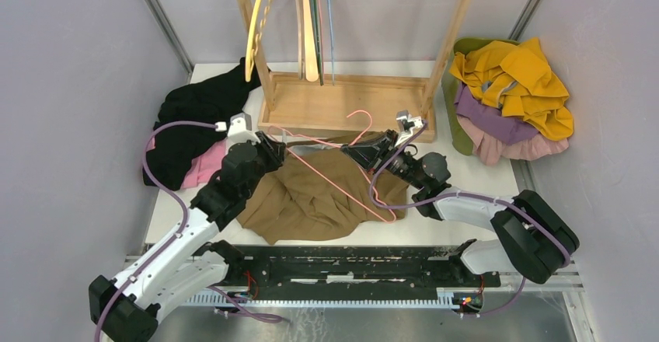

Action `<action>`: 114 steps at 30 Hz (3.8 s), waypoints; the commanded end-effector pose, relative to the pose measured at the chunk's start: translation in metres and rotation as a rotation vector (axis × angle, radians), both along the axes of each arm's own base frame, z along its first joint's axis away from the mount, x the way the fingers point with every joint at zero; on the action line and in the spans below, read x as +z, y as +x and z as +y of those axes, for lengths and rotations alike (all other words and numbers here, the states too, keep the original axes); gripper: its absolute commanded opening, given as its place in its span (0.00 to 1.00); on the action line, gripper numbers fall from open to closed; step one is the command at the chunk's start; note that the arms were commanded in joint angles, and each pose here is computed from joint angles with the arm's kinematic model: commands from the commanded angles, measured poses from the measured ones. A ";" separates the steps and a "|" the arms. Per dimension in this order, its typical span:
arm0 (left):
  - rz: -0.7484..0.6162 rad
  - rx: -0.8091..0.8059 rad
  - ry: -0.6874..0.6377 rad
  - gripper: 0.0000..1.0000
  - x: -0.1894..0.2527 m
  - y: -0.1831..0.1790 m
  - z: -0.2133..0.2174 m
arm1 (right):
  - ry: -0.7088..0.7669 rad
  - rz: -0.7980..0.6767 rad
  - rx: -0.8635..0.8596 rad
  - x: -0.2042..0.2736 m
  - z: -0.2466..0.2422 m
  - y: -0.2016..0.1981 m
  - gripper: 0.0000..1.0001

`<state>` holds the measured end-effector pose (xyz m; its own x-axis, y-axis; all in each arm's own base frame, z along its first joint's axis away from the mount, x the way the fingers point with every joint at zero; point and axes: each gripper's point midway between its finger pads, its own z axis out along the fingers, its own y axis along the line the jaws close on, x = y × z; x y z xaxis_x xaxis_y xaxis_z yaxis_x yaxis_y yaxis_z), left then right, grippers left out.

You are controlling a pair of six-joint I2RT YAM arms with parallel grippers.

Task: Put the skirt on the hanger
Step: Hang the skirt on the hanger.

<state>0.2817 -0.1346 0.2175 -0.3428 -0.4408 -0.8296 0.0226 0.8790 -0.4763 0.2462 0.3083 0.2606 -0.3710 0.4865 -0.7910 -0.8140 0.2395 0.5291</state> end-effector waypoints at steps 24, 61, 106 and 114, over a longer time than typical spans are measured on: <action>-0.094 0.090 0.106 0.30 0.017 0.023 0.015 | 0.020 -0.085 0.063 0.033 0.003 -0.016 0.01; -0.062 -0.070 0.113 0.34 0.039 0.007 -0.016 | -0.067 -0.039 0.092 0.005 0.022 -0.011 0.01; 0.327 -0.257 -0.389 0.70 0.014 -0.028 -0.098 | -0.276 -0.132 0.090 0.003 0.035 0.001 0.01; 0.336 -0.202 -0.423 0.72 0.003 -0.013 -0.102 | -0.275 -0.133 0.100 0.001 0.040 -0.001 0.01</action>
